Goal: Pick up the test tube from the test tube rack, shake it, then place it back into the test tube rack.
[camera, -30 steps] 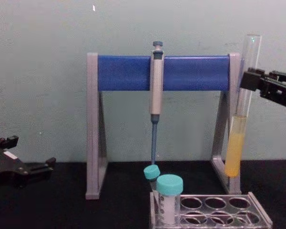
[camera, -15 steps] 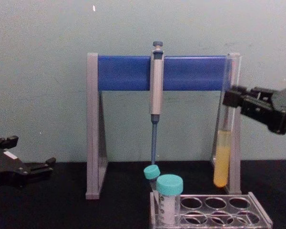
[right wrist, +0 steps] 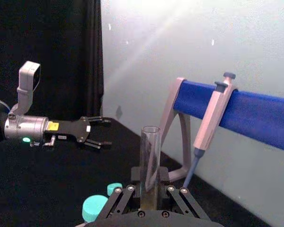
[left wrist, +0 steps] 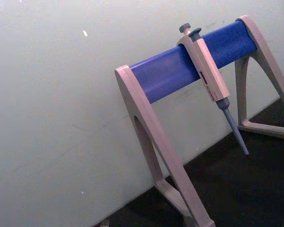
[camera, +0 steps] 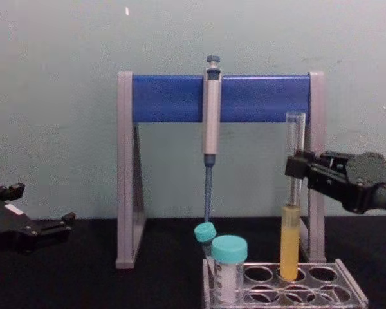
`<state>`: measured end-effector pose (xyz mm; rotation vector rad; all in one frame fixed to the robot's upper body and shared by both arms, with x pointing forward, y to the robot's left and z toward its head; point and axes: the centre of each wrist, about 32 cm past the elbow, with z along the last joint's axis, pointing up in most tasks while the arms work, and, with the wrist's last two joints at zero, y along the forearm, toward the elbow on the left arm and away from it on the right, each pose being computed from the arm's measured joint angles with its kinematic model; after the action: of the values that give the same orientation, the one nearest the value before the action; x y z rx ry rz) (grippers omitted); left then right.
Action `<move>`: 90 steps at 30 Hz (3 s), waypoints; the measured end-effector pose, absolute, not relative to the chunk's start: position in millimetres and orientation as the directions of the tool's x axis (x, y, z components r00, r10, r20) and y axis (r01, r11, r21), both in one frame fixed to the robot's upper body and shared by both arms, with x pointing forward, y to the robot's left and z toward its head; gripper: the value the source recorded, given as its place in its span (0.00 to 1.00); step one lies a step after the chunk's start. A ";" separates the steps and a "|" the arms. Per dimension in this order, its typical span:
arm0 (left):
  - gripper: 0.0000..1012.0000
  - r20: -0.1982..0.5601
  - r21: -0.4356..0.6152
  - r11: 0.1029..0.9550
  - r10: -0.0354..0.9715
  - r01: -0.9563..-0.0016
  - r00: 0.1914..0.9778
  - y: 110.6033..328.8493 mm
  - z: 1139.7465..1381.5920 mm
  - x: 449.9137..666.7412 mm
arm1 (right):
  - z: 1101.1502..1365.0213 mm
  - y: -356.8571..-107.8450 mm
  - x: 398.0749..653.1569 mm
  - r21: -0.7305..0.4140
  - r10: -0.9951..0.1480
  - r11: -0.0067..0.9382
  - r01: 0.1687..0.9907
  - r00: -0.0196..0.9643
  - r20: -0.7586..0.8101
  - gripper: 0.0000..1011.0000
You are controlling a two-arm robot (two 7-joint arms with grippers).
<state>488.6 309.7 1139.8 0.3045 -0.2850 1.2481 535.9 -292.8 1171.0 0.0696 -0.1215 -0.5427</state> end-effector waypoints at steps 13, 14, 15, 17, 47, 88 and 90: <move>0.99 0.374 0.070 0.287 0.880 -0.955 0.292 309.7 1139.8 488.6 | 1163.3 -290.8 537.6 0.061 -0.518 0.855 0.514 0.851 0.084 0.22; 0.99 0.374 0.070 0.287 0.880 -0.955 0.292 309.7 1139.7 488.6 | 1162.9 -290.7 537.7 0.058 -0.518 0.855 0.515 0.851 0.083 0.22; 0.99 0.374 0.070 0.287 0.880 -0.955 0.292 309.7 1139.8 488.6 | 1162.6 -290.6 537.7 0.056 -0.518 0.855 0.515 0.851 0.082 0.22; 0.99 0.374 0.070 0.287 0.880 -0.955 0.292 309.7 1139.8 488.6 | 1161.5 -290.5 537.8 0.048 -0.518 0.855 0.516 0.851 0.081 0.22; 0.99 0.374 0.070 0.287 0.880 -0.955 0.292 309.7 1139.8 488.6 | 1150.9 -288.3 539.6 -0.021 -0.515 0.856 0.517 0.855 0.067 0.22; 0.99 0.374 0.070 0.287 0.880 -0.955 0.292 309.7 1139.8 488.6 | 1149.8 -288.9 539.5 -0.030 -0.512 0.857 0.515 0.857 0.066 0.22; 0.99 0.374 0.070 0.287 0.880 -0.955 0.292 309.7 1139.8 488.6 | 1149.8 -288.9 539.5 -0.030 -0.512 0.857 0.515 0.856 0.066 0.23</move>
<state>488.6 309.7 1139.8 0.3045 -0.2850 1.2479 539.5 -288.9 1149.8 -0.0473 -0.0565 -0.5395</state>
